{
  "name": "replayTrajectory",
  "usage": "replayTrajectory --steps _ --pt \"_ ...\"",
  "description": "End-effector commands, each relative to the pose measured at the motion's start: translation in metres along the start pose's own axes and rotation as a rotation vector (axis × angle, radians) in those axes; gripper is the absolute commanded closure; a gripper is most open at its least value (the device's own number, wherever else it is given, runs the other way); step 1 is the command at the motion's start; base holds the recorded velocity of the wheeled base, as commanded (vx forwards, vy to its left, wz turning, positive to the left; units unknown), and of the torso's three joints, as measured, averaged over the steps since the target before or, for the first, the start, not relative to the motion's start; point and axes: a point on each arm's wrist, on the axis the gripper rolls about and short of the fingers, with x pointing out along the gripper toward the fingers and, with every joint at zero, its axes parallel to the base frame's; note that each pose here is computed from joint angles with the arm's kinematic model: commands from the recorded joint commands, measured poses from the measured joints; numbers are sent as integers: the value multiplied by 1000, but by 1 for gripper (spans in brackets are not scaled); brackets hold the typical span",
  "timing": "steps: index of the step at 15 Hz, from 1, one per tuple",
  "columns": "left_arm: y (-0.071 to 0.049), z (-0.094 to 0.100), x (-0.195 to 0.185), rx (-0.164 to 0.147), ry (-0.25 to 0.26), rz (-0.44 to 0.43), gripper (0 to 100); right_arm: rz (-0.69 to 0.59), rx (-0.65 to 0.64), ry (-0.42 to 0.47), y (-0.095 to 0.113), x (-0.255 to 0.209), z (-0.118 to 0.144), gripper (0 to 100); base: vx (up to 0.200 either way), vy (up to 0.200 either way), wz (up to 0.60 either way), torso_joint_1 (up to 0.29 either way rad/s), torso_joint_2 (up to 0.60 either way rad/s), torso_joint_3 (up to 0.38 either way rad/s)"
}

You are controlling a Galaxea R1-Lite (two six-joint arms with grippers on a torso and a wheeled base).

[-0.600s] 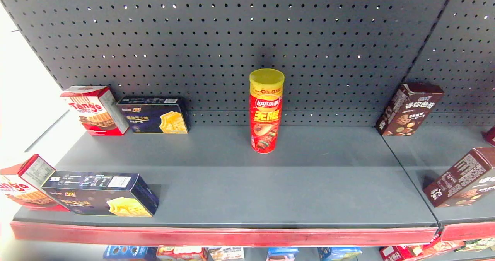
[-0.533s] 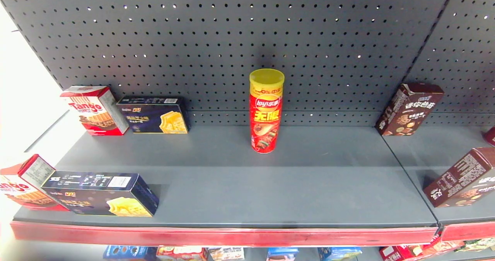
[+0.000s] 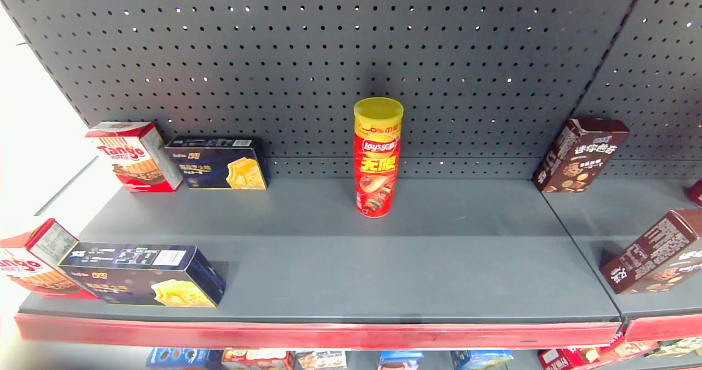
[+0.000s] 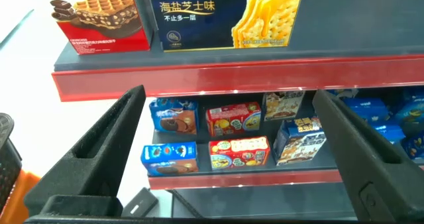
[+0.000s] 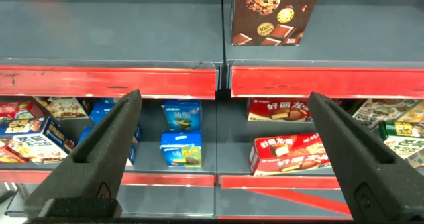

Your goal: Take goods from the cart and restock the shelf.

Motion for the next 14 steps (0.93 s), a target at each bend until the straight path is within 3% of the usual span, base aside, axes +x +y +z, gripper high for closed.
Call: replayTrajectory --steps 1,2,14 --pt "0 0 0 0 0 -1 0 0 -1 1 0 0 0 0 0 0 0 0 0 0" --pt "0 0 0 0 0 -1 0 0 -1 3 0 0 0 0 0 0 0 0 0 0" --pt "0 0 0 0 0 1 0 -6 2 3 0 0 0 0 0 0 600 4 6 4"
